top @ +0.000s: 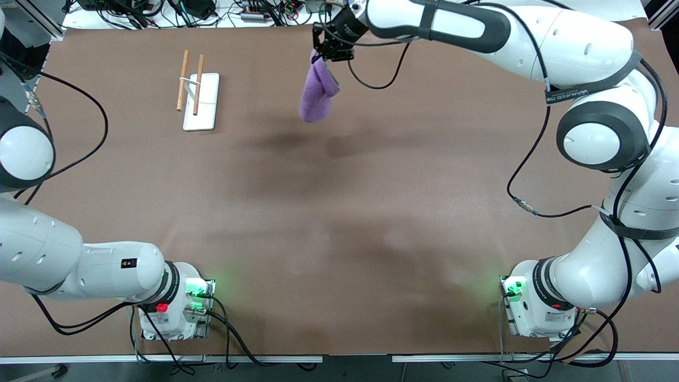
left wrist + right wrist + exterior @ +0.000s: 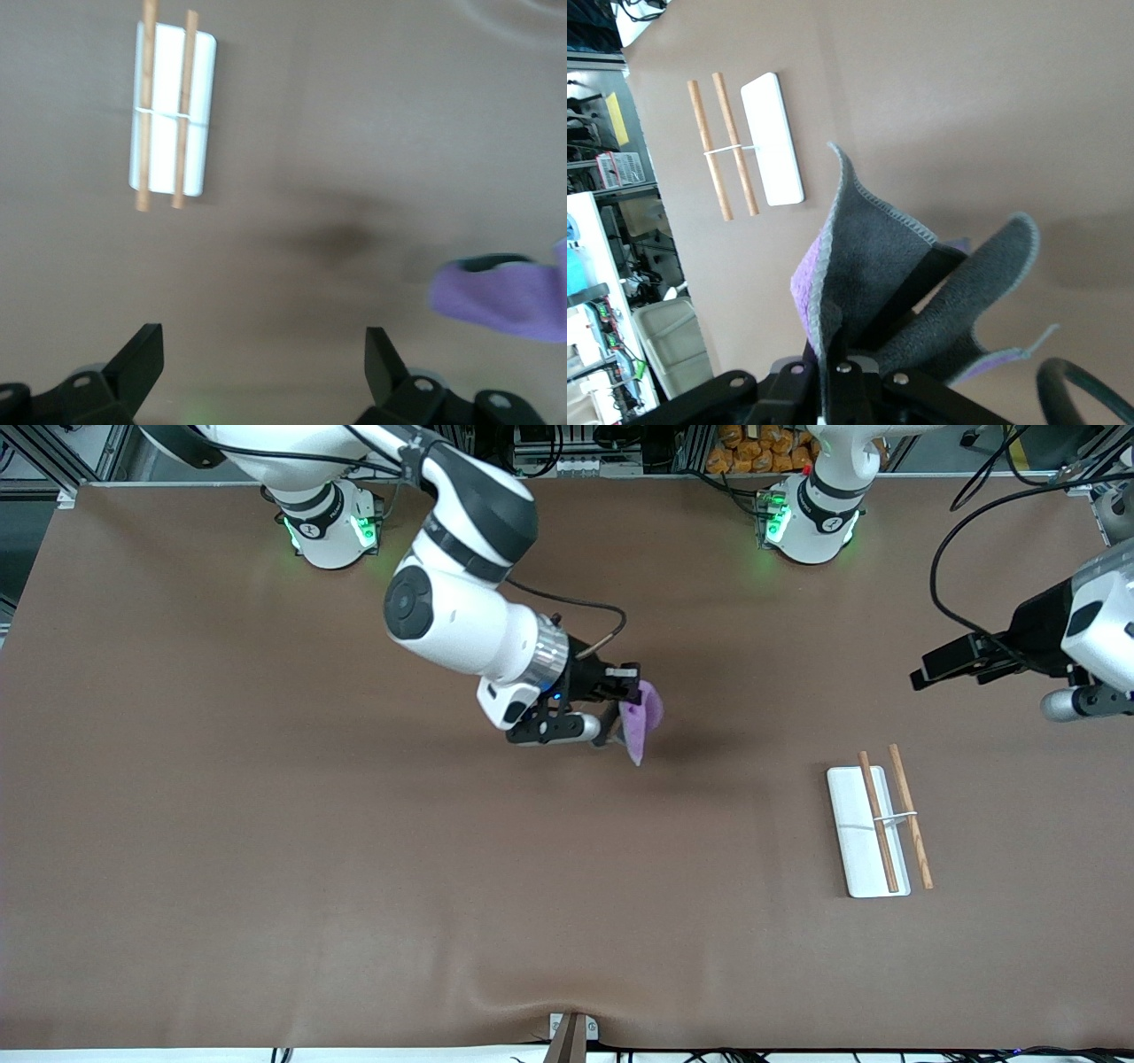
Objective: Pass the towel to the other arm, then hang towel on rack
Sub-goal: 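Lift the towel with the right gripper toward the table middle, then move the left gripper to the towel held by the right gripper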
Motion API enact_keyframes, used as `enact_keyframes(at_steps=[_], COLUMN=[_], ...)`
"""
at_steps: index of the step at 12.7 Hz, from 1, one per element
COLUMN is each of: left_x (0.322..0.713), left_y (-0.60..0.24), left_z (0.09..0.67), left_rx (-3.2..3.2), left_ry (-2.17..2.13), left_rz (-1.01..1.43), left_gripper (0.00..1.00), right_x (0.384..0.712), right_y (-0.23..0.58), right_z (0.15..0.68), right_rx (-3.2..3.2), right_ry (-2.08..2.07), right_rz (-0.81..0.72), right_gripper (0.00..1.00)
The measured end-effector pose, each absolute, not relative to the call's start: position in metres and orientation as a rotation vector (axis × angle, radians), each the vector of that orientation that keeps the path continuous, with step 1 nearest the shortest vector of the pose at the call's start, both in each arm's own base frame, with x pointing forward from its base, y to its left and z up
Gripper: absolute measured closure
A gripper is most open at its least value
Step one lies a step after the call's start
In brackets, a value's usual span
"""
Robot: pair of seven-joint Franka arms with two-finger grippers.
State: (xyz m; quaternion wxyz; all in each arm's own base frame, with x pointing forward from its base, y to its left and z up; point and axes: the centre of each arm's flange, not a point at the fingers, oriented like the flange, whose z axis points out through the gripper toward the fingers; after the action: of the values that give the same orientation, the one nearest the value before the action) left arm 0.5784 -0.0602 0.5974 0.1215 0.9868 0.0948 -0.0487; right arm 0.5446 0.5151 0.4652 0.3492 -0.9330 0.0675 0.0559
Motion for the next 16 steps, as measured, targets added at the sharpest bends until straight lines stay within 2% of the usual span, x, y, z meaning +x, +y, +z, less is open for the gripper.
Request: enact_keyframes(at_steps=[5,10,13,16], left_x=[0.602,0.627,0.625,0.606], left_y=[-0.081,-0.107,-0.144,-0.178], left_z=[0.557,0.481,0.425,0.374], left_rx=[2.625,2.457,2.452,2.461], left_ry=[0.495,0.654,0.735,0.842], left_rz=[-0.312,-0.545,-0.708,-0.807], left_gripper=[0.00,0.00,0.00,0.00], right_x=[0.518,0.517,0.518,0.518], right_y=[0.546,0.548,0.548,0.548], right_z=[0.468,0.466,0.467,0.467], right_rx=[-2.393,-2.388,-2.388,-2.387], right_ry=[0.235,0.252,0.254,0.255], right_rz=[0.173,0.175,0.175,0.175], right_gripper=[0.98,0.98,0.98,0.98])
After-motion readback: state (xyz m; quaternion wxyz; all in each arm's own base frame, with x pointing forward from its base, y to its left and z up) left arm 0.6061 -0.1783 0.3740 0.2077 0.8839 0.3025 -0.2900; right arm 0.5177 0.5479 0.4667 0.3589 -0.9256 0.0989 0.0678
